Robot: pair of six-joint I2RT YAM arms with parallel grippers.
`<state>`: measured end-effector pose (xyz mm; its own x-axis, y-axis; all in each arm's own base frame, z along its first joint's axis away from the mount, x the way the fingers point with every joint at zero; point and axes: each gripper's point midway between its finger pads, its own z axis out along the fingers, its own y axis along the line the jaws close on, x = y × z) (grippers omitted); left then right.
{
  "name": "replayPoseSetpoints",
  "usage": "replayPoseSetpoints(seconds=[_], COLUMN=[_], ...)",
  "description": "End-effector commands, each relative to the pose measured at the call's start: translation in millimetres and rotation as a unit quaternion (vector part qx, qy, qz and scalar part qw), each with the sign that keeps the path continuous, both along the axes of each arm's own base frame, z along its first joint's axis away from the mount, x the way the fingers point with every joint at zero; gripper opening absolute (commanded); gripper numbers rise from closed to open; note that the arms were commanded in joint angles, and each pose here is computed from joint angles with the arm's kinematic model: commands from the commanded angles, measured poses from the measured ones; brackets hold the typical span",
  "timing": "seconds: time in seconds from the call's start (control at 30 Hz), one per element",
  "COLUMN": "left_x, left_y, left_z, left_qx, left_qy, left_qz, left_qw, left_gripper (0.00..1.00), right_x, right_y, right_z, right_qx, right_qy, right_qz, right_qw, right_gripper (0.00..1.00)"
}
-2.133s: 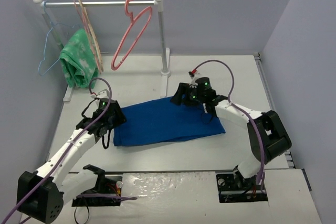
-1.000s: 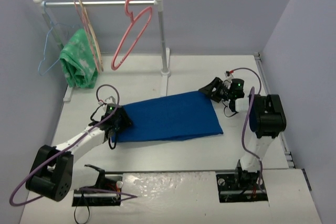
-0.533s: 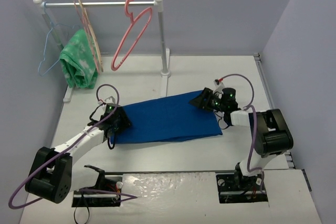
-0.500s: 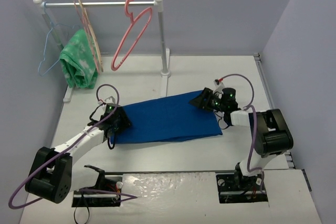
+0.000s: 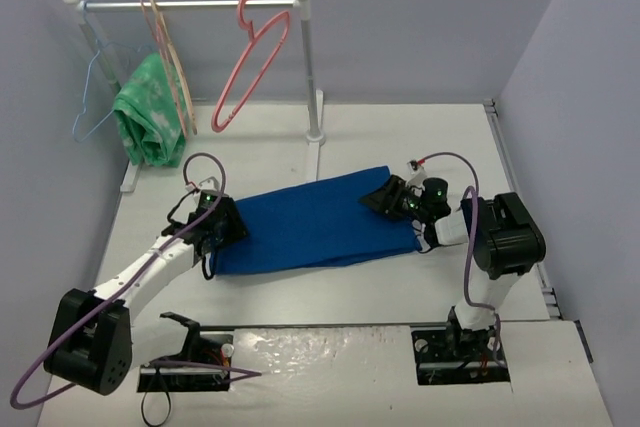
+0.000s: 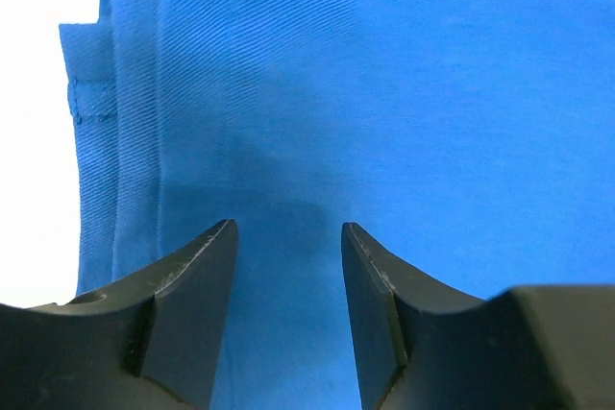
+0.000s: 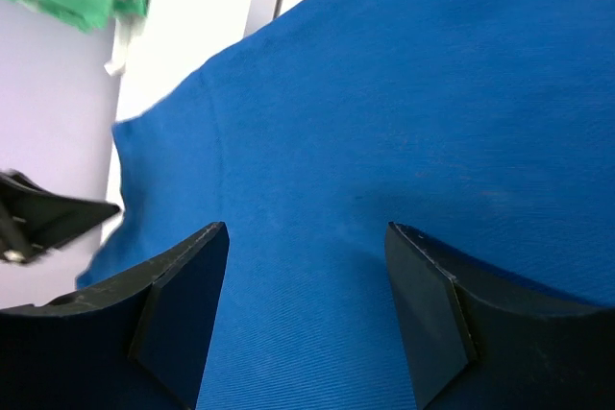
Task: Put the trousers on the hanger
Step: Fold the trousers at the center of the board.
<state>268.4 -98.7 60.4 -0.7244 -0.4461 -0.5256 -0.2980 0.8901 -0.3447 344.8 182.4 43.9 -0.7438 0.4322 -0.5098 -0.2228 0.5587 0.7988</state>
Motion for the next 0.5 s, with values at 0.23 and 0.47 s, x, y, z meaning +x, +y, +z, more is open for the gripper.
replayPoseSetpoints(seconds=[0.23, 0.47], left_x=[0, 3], left_y=[-13, -14], left_z=[99, 140], left_qx=[0.051, 0.09], left_qy=[-0.092, -0.123], left_qz=[-0.073, -0.111], left_qw=[0.992, 0.982], left_gripper=[0.55, 0.69], right_x=[-23, -55], right_y=[14, -9], right_z=[49, 9], right_qx=[-0.169, -0.173], right_qy=[-0.067, 0.009], right_qz=[0.02, -0.032], right_qw=[0.983, 0.984], right_gripper=[0.64, 0.64])
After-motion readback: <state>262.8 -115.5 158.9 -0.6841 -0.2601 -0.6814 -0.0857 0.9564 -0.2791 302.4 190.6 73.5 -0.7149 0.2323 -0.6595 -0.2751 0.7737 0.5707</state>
